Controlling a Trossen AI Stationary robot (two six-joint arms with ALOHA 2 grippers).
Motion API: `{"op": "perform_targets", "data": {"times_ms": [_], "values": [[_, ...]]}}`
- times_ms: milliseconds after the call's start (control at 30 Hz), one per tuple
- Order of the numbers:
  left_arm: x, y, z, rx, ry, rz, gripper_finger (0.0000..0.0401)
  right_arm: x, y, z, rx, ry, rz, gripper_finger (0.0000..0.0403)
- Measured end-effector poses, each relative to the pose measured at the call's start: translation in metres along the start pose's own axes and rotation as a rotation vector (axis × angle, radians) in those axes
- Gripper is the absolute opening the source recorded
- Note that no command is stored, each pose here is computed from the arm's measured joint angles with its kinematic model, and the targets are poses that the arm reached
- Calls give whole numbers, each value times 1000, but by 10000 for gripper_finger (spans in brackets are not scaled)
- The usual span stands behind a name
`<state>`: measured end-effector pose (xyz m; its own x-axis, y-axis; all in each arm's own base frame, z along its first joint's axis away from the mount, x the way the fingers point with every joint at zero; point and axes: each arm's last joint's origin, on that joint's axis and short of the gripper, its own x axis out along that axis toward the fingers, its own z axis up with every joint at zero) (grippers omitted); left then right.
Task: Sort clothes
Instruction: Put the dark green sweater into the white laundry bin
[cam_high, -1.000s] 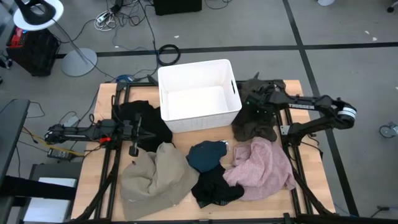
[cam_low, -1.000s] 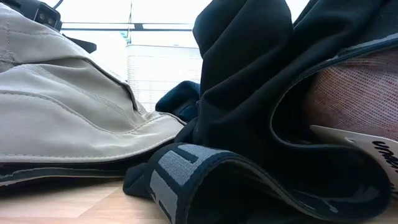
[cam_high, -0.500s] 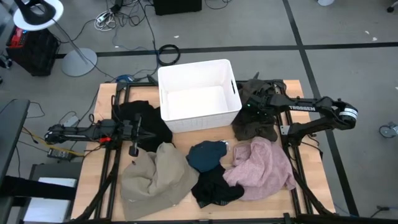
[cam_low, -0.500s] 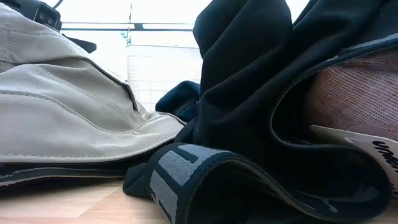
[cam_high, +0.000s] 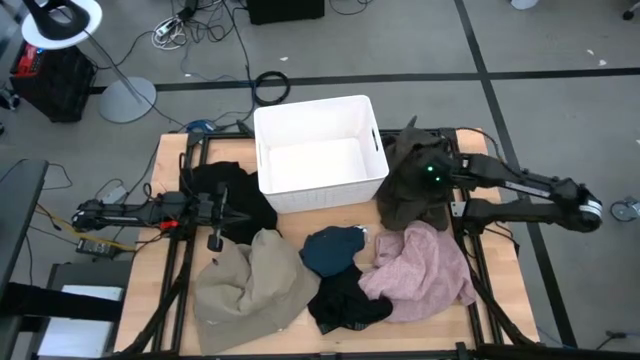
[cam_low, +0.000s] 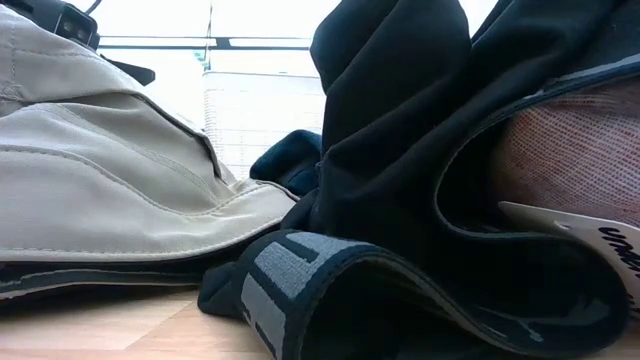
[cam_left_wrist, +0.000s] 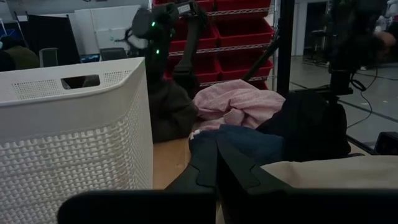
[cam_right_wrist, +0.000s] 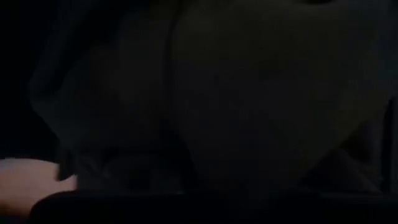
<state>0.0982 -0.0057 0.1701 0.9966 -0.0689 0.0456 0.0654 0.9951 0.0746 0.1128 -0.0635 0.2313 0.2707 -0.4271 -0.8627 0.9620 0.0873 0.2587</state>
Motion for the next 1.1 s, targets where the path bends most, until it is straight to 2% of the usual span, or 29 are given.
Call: {"op": "perform_targets", "data": {"times_ms": [167, 700, 900, 1100], "values": [[0, 0, 0, 0, 0, 0, 5, -44, 2, 14, 21, -161, 69, 47], [0, 0, 0, 0, 0, 0, 5, -191, 35, 83, -90, -653, 242, 47], [0, 0, 0, 0, 0, 0, 5, -232, 61, 107, -139, -825, 350, 47], [0, 0, 0, 0, -1, 0, 5, -256, 95, 124, -193, -957, 450, 47]]}}
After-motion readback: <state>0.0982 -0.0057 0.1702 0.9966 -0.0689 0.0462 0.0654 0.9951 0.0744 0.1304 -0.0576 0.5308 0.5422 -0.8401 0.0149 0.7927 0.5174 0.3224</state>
